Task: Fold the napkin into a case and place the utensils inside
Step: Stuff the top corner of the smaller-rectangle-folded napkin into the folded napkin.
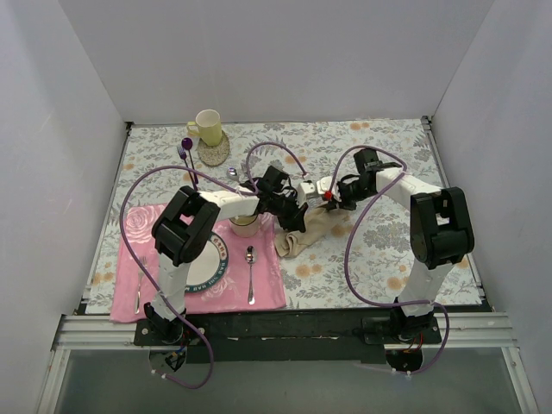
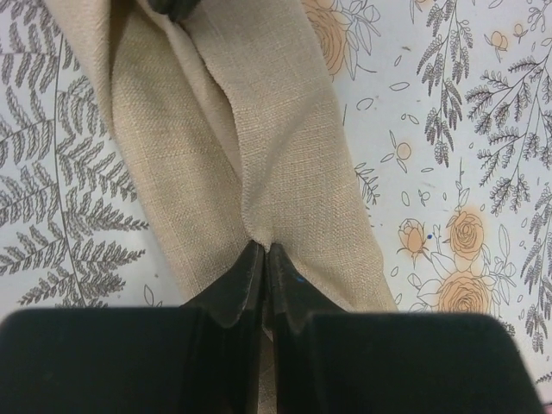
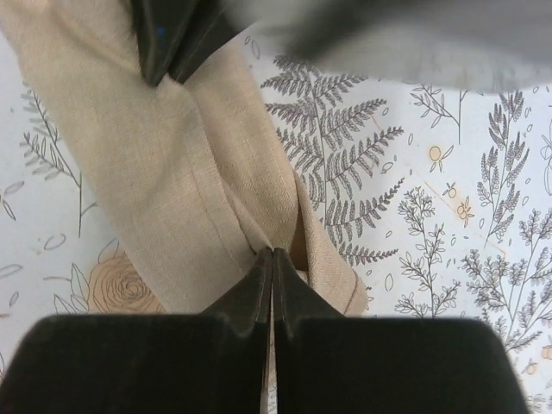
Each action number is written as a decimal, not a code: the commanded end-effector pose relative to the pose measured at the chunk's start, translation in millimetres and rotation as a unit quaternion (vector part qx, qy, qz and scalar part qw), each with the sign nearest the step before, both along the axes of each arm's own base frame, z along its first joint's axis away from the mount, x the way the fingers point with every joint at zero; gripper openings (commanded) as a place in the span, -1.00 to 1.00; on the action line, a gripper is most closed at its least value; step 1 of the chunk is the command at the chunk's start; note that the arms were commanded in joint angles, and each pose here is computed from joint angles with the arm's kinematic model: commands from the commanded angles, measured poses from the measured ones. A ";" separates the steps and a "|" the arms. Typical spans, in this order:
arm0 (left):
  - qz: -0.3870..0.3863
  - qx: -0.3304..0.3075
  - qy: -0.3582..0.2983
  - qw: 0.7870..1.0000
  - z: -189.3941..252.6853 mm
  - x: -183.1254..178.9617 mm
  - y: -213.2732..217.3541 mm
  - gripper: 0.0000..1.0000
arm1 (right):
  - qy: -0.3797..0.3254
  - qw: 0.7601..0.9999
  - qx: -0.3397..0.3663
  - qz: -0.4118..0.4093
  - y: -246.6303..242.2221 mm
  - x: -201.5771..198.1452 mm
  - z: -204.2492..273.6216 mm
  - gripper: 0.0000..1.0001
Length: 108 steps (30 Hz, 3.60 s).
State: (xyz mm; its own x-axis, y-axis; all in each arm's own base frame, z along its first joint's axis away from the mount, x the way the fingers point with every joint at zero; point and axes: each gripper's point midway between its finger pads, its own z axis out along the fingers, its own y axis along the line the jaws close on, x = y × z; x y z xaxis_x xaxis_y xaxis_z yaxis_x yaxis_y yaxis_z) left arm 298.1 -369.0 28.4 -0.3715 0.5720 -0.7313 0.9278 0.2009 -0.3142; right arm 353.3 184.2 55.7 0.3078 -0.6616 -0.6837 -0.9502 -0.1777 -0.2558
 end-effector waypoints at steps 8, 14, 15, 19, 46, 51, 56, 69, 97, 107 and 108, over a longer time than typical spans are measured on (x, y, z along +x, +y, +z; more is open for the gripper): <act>-0.049 0.052 0.022 0.997 -30.1 -37.2 13.2 -1.00 | -0.095 0.993 0.000 -0.072 -12.9 52.6 17.7 -0.97; -0.036 0.053 0.031 0.997 -32.6 -33.7 15.3 -1.00 | -0.086 0.988 0.010 -0.130 -18.5 59.6 7.8 -0.97; -0.035 0.053 0.032 0.997 -33.0 -33.2 14.9 -1.00 | -0.078 0.987 0.017 -0.137 -18.1 59.8 8.5 -0.97; -0.035 0.052 0.029 0.998 -32.8 -31.5 15.3 -1.00 | -0.061 0.985 0.027 -0.158 -20.7 62.7 6.7 -0.97; -0.036 0.045 0.035 0.998 -33.1 -27.4 28.6 -1.00 | 0.108 0.953 -0.055 -0.277 -38.3 75.3 -38.4 -0.97; -0.036 0.039 0.044 0.998 -31.7 -25.4 25.8 -1.00 | 0.106 0.962 -0.009 -0.252 -23.6 76.9 2.5 -0.97; -0.035 0.035 0.049 0.998 -33.8 -21.5 23.0 -1.00 | 0.131 0.960 0.034 -0.246 -18.4 71.8 43.5 -0.58; -0.045 0.030 0.059 0.997 -32.2 -25.3 23.2 -1.00 | 0.015 0.988 0.036 -0.152 -25.0 82.7 47.4 0.40; -0.052 0.025 0.058 0.997 -32.0 -24.7 21.2 -1.00 | 0.023 0.998 0.051 -0.023 -31.0 47.0 61.7 0.35; -0.067 0.029 0.062 0.995 -36.3 -29.0 22.6 -1.00 | -0.005 0.998 0.019 0.060 -19.4 25.4 23.4 0.40; -0.067 0.030 0.064 0.995 -37.2 -29.8 23.3 -1.00 | -0.010 0.998 0.017 0.063 -17.0 26.6 21.2 0.40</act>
State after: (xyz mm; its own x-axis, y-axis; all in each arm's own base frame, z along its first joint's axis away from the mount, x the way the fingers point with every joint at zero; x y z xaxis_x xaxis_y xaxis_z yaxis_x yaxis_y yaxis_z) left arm 292.3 -366.8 27.3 -0.3171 0.5703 -0.7578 0.9365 0.0618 -0.3453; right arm 380.7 159.2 85.7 0.3356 -0.6166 -0.7121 -0.9419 -0.2317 -0.2432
